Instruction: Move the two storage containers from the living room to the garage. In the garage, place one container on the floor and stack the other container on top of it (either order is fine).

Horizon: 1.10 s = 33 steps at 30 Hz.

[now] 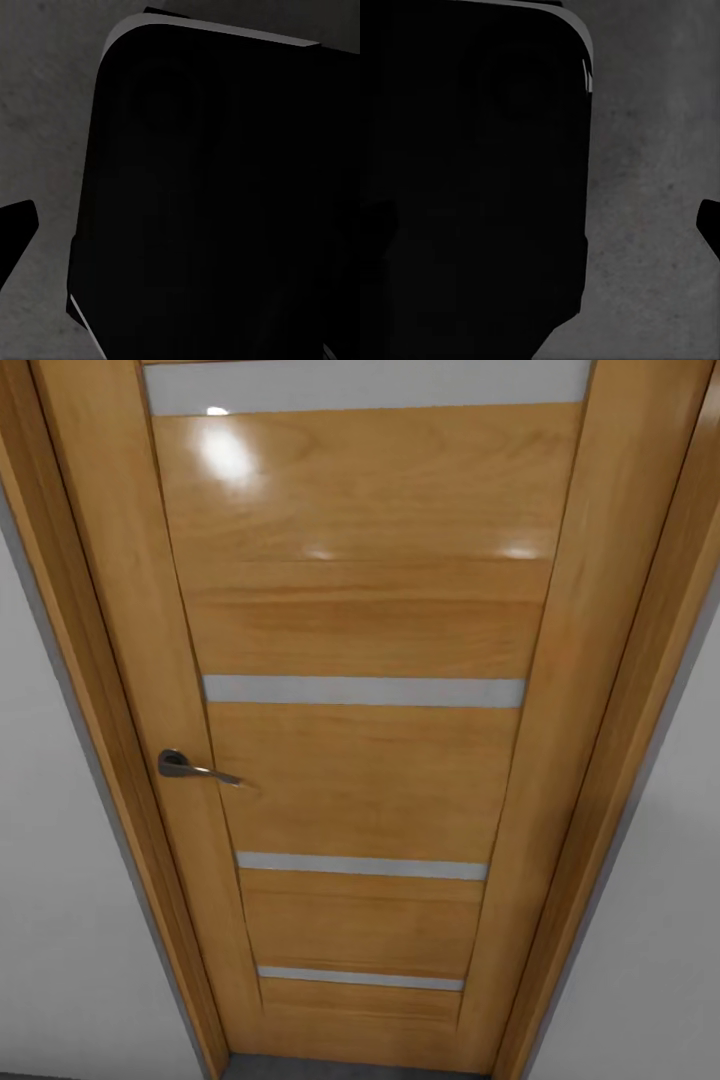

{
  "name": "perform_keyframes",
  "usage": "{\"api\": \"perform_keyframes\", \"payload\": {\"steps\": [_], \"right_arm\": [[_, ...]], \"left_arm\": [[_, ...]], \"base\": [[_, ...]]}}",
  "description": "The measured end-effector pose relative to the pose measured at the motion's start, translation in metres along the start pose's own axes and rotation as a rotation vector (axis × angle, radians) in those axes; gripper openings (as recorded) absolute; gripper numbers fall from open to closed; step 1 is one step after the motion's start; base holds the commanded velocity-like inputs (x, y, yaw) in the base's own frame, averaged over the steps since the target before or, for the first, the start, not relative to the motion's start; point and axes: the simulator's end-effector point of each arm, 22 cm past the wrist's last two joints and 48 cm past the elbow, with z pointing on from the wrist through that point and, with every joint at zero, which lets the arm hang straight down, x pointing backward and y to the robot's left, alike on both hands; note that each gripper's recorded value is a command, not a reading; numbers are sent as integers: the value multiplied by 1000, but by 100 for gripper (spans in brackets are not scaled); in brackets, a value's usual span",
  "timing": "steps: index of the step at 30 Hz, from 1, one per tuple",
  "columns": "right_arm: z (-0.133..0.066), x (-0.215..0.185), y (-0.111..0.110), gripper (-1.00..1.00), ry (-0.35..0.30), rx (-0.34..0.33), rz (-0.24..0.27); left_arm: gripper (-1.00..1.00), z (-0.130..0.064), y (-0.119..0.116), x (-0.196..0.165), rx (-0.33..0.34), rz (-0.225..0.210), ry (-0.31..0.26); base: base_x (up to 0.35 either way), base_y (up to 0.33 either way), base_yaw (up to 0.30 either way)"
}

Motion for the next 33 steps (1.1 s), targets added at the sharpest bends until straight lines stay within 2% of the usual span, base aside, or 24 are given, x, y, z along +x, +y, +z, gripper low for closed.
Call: {"api": "perform_keyframes", "payload": {"steps": [17,26,29,33], "right_arm": [[0,0,0,100,0,-1,-4],[0,-10,12,100,-23,-19,-9],[-1,-31,14,100,-64,-24,-13],[-8,-97,17,100,-192,-27,-28]], "left_arm": [[100,0,1,0,-1,2,0],[100,0,1,0,-2,5,0],[100,0,1,0,-3,4,0],[100,0,1,0,-3,5,0]], "base": [[18,0,0],[32,0,0],[3,0,0],[1,0,0]]}}
